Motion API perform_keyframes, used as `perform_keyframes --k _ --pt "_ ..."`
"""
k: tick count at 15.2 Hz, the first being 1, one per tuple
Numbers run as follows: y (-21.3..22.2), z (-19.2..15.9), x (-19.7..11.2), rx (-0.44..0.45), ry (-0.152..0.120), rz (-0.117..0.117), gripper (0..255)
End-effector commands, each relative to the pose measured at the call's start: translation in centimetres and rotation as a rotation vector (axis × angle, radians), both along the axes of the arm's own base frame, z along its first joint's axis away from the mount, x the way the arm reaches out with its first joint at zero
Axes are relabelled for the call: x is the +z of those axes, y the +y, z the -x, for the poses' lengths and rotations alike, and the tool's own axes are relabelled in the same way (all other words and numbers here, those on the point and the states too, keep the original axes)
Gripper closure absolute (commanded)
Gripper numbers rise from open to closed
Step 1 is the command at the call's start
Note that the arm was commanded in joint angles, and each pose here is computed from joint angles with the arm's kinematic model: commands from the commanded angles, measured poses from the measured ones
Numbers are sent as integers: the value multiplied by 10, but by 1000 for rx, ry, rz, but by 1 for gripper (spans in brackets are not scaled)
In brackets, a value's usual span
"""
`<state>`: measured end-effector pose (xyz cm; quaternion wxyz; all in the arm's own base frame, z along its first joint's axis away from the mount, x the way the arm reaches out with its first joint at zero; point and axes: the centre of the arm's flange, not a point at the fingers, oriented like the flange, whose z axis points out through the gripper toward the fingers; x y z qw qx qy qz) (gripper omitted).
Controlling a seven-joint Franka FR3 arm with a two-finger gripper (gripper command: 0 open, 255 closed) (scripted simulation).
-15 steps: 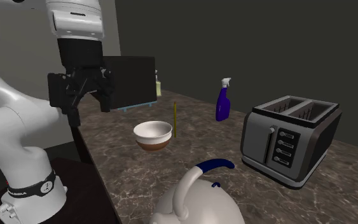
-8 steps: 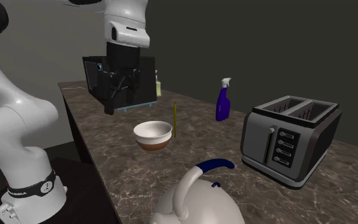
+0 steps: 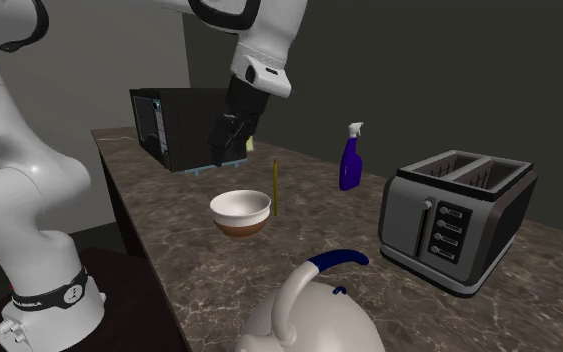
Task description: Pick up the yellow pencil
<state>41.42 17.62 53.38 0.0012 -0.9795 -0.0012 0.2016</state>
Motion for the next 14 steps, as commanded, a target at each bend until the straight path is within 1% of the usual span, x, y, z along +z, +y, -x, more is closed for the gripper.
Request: perform_keyframes --k 1,13,14 --pt "26 -15 -5 -9 56 -2 0" --pt "174 -88 -49 -56 374 -15 0" --pt "180 -91 -51 -57 387 -16 0"
